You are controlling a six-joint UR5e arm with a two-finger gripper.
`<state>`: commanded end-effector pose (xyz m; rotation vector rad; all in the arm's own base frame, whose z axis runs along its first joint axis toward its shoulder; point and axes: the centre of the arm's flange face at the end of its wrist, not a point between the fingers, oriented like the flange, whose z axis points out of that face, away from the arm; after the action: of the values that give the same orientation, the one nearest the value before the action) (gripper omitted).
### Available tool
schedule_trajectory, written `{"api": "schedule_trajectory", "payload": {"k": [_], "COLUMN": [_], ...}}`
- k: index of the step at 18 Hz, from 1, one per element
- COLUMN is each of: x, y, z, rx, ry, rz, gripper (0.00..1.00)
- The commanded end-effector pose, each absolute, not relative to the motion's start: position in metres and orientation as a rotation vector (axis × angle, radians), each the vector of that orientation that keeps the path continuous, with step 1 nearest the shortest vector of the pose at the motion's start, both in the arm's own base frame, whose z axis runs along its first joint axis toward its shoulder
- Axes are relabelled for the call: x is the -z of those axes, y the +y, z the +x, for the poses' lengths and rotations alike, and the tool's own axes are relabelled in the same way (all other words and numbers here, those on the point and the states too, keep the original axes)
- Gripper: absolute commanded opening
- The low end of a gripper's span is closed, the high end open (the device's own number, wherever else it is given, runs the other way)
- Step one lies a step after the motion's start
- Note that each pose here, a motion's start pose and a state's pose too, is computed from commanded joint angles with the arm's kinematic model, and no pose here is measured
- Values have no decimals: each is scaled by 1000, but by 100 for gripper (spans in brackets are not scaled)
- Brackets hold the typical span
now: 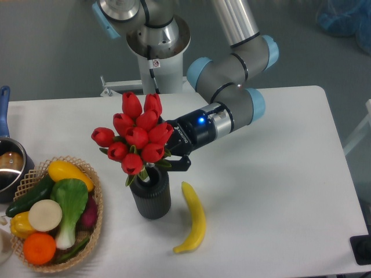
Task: Insert the flowers into the vase
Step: 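Lower the tulip stems down into the vase opening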
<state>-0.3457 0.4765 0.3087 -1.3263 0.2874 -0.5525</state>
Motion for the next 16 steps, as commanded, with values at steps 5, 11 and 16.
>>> {"api": "schedule_trajectory", "payload": {"k": [5,11,16], "x": [-285,-264,-245], "y": [474,467,470], "z": [-344,-346,-353], "rx": [531,509,497], "ry": [283,270,269], "rz": [-1328,-1331,-1341], "gripper": [31,33,33]}}
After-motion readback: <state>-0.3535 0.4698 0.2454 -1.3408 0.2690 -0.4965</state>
